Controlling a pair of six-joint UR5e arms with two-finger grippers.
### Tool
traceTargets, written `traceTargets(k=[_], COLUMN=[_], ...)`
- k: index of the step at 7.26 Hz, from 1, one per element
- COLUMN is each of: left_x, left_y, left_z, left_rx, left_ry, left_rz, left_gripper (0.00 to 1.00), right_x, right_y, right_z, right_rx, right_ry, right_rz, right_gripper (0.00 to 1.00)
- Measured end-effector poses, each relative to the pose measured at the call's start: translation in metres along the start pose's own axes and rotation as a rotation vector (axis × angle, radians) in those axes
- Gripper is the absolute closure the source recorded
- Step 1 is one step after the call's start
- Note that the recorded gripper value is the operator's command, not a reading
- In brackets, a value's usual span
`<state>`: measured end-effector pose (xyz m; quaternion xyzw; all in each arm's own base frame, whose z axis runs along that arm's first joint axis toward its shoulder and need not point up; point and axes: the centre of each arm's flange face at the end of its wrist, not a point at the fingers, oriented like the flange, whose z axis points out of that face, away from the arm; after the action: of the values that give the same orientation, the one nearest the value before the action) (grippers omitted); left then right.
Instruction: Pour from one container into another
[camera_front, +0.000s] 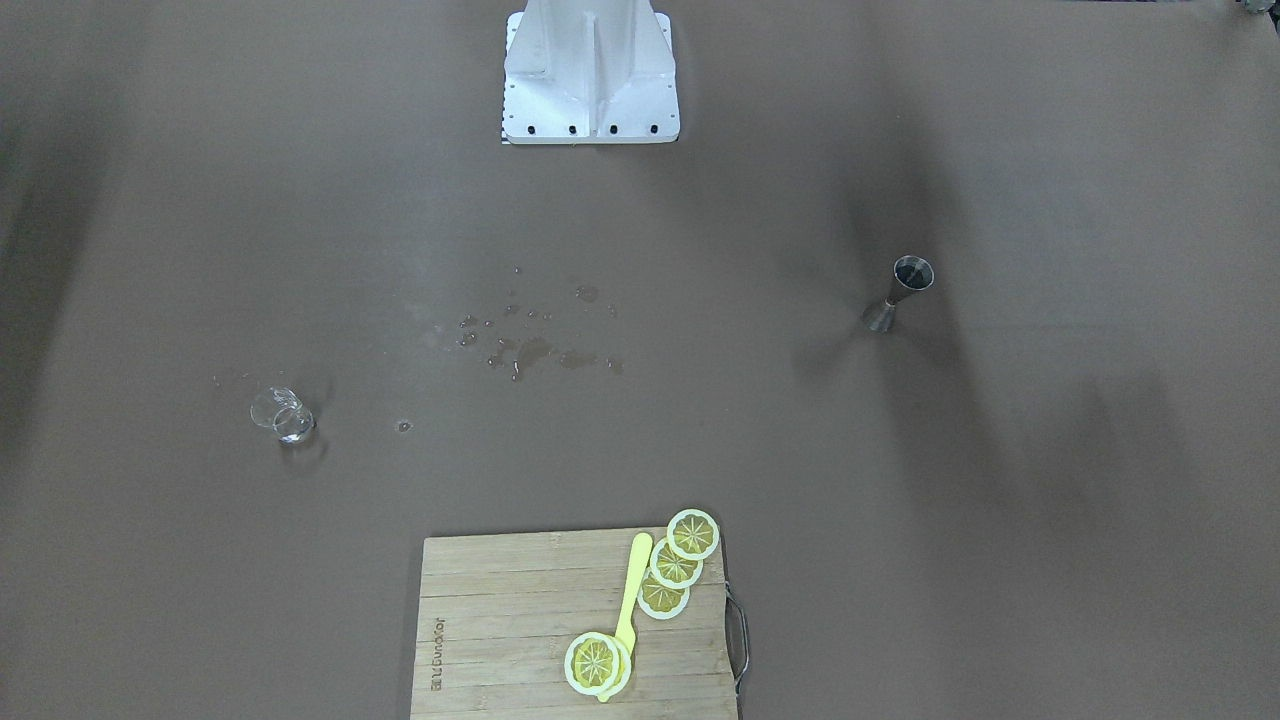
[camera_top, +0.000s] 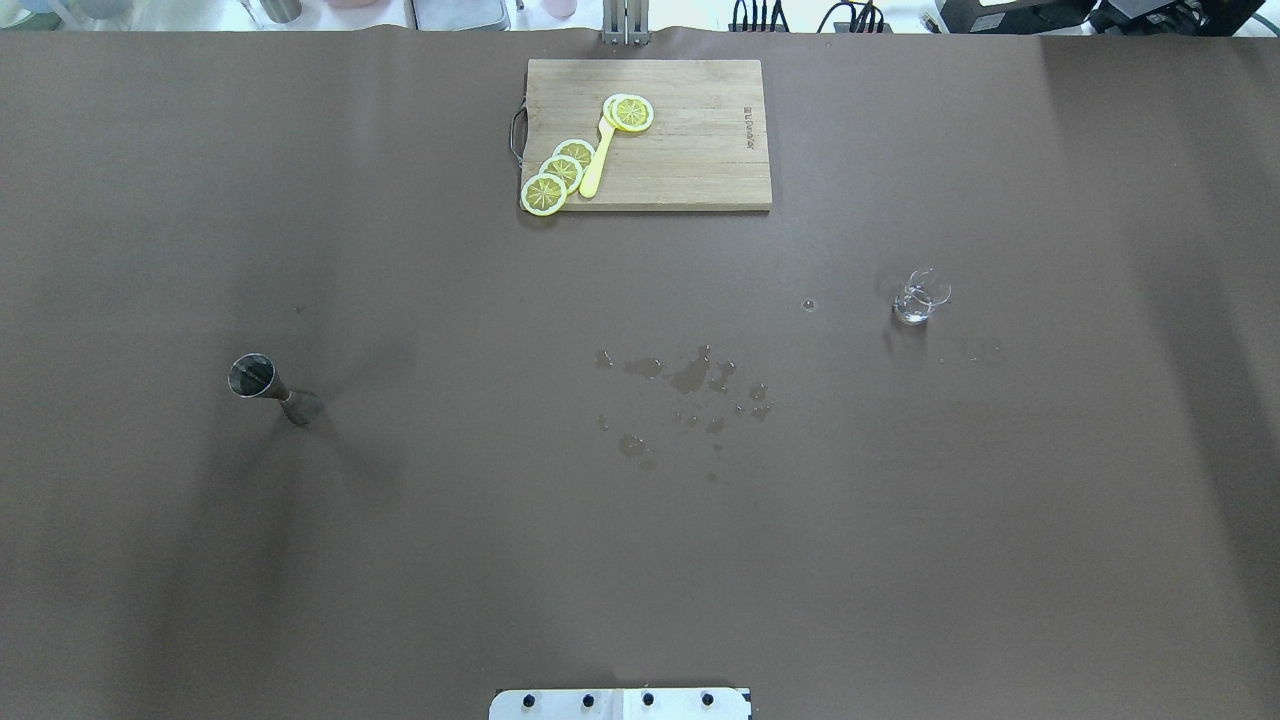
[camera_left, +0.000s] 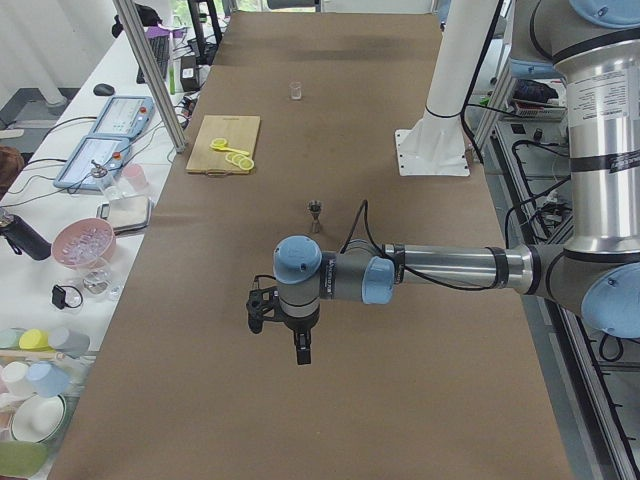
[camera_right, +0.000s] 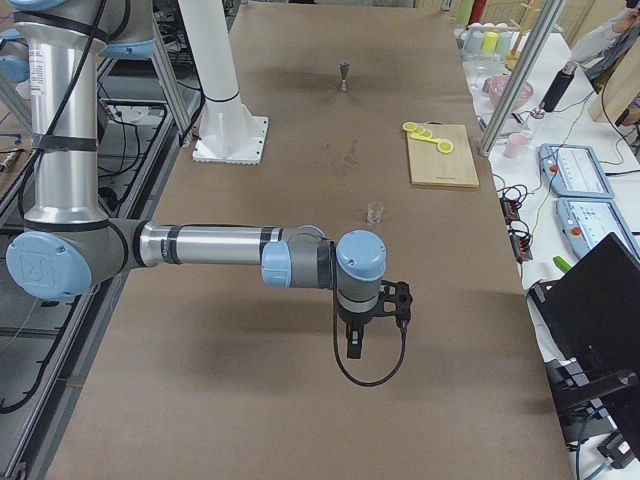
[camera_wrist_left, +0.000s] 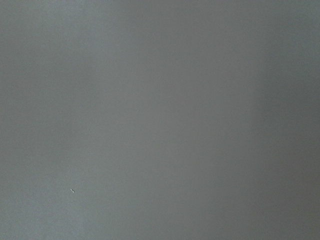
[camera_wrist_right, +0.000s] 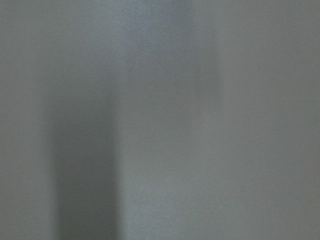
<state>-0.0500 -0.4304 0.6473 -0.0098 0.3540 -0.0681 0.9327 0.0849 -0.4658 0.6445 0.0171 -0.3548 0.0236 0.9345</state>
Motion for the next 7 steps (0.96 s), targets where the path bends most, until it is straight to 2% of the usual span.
traceTargets(k=[7], left_x=[-0.001], left_y=[-0.001], left_z=[0.001], left_rx=[0.0], left_ry=[-0.003], left_rz=[0.0], left_gripper=[0.01], right_x=[0.011], right_y=[0.007], right_z=[0.012], right_rx=[-0.016], right_ry=[0.009], right_rz=[0.003], right_gripper=[0.0])
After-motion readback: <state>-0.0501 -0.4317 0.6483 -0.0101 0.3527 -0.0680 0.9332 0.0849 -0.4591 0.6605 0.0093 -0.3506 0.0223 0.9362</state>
